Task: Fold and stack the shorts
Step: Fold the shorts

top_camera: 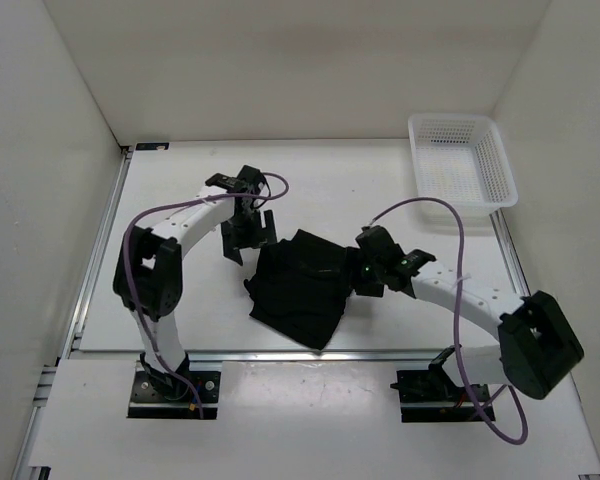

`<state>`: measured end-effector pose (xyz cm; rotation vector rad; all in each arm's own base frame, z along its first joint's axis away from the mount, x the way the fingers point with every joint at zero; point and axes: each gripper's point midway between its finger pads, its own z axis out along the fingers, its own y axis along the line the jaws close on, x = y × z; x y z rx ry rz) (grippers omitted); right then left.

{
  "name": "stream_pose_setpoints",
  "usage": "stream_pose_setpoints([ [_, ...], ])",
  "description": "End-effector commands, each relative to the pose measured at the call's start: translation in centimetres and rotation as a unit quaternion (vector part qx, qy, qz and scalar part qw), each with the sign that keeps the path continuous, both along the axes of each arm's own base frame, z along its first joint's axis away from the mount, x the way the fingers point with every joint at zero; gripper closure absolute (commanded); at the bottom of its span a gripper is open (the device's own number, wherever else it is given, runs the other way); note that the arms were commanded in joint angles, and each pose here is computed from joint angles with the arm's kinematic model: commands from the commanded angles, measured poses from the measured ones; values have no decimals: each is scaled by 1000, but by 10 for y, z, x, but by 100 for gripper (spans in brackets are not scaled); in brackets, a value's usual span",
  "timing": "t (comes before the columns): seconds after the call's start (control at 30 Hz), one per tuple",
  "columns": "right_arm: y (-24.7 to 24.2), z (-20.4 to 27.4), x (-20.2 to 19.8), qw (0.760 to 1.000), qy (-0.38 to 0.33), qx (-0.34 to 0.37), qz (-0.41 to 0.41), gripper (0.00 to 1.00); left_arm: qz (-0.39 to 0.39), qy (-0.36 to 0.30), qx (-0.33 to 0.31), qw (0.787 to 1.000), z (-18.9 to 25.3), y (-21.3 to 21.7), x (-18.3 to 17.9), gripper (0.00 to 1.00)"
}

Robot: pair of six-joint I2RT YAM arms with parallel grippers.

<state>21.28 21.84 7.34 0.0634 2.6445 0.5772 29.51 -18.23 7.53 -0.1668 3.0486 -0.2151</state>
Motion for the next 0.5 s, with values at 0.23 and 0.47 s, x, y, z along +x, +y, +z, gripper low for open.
stream_pose_setpoints([
  [0.23, 27, -43, 43, 999, 7, -37, 14, 83, 37, -80, -11, 996, 57, 30, -17, 28],
  [0.47, 12, -8, 134, 995, -48, -86, -18, 63, 58, -118, 7, 991, 81, 55, -12, 19],
])
